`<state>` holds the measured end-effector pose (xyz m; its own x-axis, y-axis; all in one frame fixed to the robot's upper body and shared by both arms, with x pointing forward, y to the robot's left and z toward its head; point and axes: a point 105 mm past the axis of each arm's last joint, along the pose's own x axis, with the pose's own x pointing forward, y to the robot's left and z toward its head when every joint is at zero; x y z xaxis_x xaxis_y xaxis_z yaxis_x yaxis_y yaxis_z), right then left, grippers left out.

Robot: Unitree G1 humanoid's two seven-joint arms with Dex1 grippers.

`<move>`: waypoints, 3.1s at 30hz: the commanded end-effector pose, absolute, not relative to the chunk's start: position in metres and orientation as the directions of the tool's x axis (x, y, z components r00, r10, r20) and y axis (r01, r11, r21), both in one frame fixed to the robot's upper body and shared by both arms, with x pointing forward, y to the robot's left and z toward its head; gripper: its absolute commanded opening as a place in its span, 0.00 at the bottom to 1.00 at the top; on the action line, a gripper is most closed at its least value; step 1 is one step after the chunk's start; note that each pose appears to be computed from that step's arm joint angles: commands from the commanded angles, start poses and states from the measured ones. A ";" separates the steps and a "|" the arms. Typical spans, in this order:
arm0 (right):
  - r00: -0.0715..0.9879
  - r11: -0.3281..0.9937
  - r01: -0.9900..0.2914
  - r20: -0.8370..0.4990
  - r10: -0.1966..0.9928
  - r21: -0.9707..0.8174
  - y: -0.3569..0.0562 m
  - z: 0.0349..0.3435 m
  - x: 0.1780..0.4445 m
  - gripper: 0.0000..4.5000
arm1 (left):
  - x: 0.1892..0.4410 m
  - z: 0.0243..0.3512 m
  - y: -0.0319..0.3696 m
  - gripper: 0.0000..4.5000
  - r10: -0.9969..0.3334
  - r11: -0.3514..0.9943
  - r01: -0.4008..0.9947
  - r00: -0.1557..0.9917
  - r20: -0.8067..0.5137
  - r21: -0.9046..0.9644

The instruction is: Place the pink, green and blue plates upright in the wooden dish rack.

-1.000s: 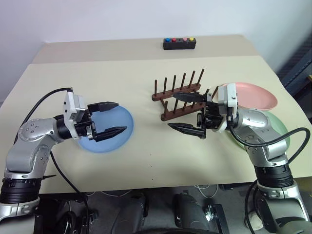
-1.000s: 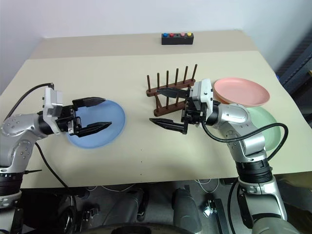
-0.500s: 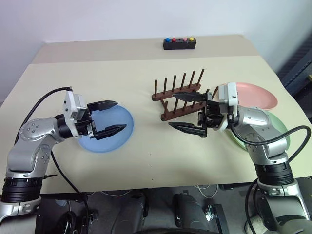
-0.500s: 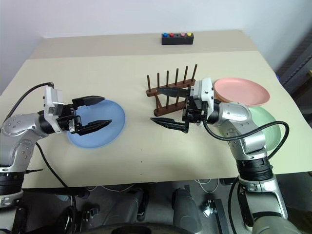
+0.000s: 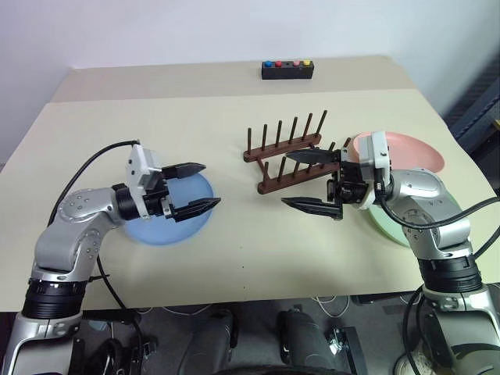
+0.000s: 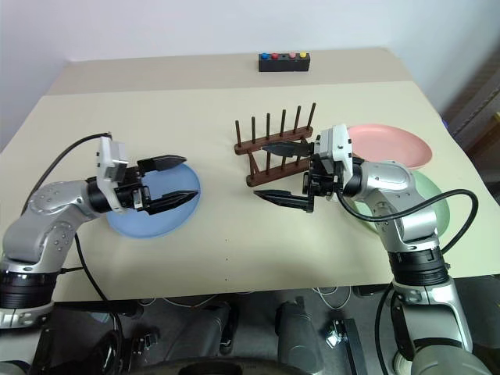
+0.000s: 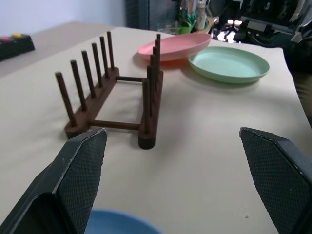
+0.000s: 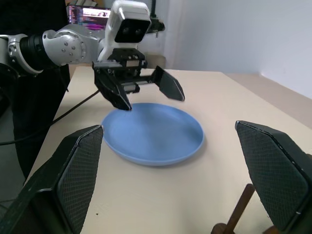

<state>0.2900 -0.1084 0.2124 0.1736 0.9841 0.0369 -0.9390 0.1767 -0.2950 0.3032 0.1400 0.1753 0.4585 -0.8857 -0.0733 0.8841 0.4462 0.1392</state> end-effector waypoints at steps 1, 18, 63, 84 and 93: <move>0.193 0.193 -0.919 0.035 0.981 -0.343 -0.114 0.217 0.291 0.98 | 0.322 0.161 0.121 1.00 -0.840 0.482 0.856 0.512 -0.178 0.189; 0.423 0.377 -0.852 -0.053 0.904 -0.363 -0.162 0.211 0.276 0.98 | 0.365 0.140 0.048 1.00 -0.841 0.440 0.890 0.455 -0.293 0.120; 0.680 0.598 -0.701 -0.112 0.724 -0.390 -0.228 0.192 0.273 1.00 | 0.343 0.145 0.051 0.15 -0.919 0.178 0.964 0.235 -0.316 0.198; 0.644 0.566 -0.729 -0.105 0.758 -0.385 -0.218 0.199 0.271 1.00 | 0.350 0.129 0.058 0.79 -0.898 0.220 0.961 0.267 -0.349 0.171; 0.552 0.519 -0.820 -0.097 0.828 -0.240 -0.201 0.197 0.271 1.00 | 0.325 0.189 0.071 0.94 -0.934 0.162 0.978 0.194 -0.299 0.128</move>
<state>0.2746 -0.2093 0.1859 0.5859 0.8009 -0.1237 -0.8022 0.5517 -0.2283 0.3334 0.0724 0.1717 0.2295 -0.9139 -0.3348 0.9713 0.1931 0.1388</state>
